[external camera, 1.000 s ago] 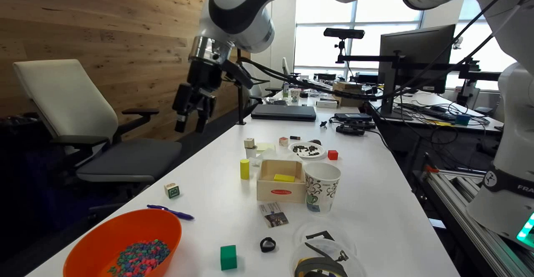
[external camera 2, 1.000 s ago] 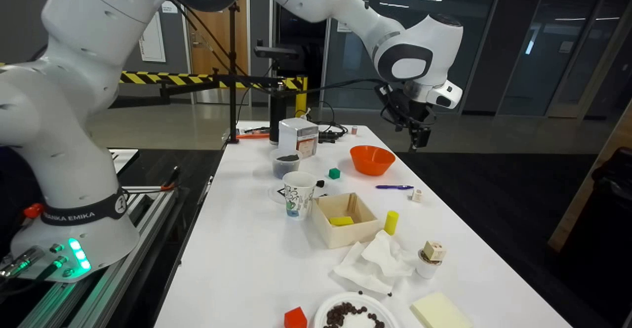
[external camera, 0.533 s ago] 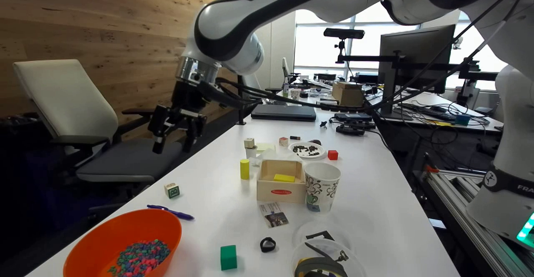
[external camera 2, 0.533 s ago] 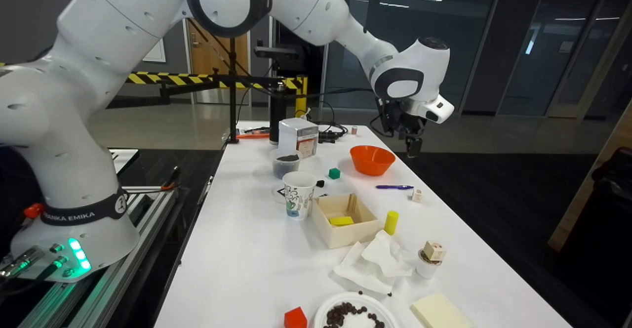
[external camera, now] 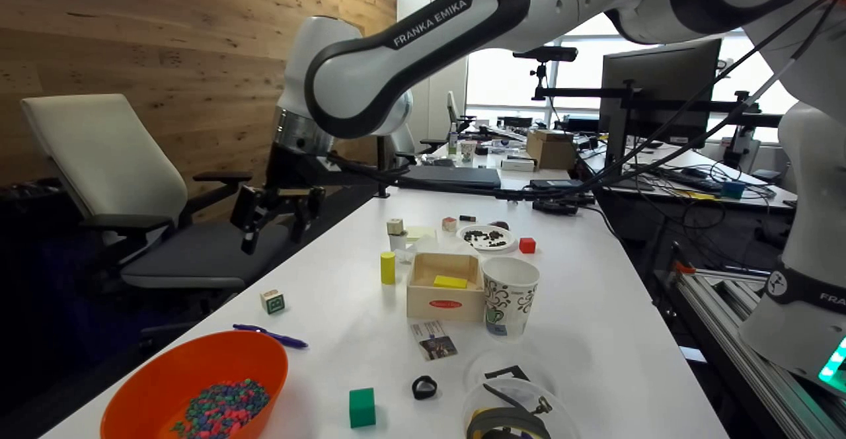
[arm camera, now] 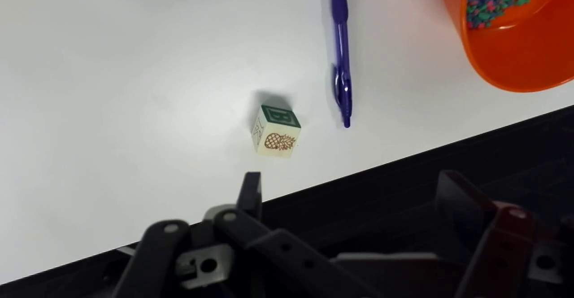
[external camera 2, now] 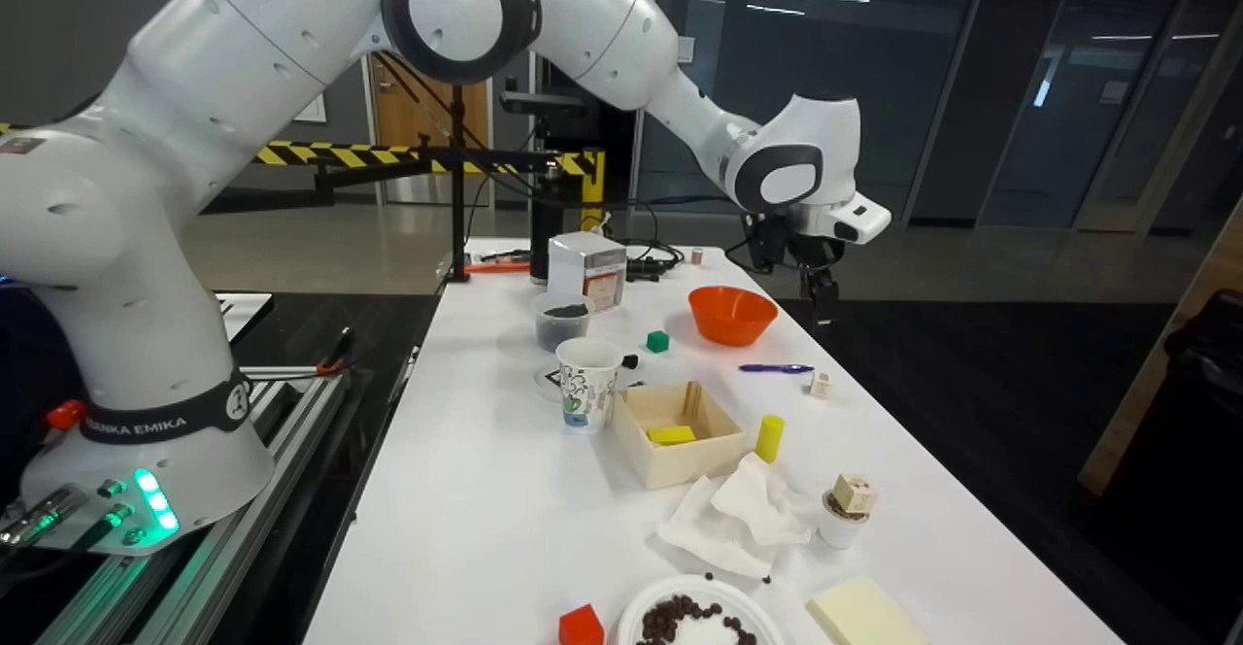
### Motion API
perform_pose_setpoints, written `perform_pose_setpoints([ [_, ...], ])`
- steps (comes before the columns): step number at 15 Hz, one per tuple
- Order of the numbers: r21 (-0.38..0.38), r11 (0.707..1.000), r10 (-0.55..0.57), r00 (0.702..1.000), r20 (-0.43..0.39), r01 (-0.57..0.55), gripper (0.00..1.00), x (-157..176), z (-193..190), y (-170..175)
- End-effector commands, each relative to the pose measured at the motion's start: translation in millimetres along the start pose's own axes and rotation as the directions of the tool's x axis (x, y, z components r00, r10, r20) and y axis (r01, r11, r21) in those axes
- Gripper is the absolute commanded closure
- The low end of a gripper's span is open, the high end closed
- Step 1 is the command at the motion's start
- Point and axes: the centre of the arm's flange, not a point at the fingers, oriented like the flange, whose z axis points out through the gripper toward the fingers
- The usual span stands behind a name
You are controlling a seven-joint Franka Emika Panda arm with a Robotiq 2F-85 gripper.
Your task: Move the cube backwards
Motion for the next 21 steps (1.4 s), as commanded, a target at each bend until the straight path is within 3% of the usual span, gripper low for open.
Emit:
perform_pose_setpoints([
  [1, -0.001, 1.000, 0.000, 1.000, -0.002, 0.000, 0.00, 0.6, -0.4, 0.4],
  [10, -0.050, 0.997, 0.068, 0.994, 0.087, -0.064, 0.00, -0.8, 31.7, 10.8],
  [21, -0.140, 0.971, 0.205, 0.977, 0.061, -0.195, 0.00, 16.0, 62.9, 1.5],
])
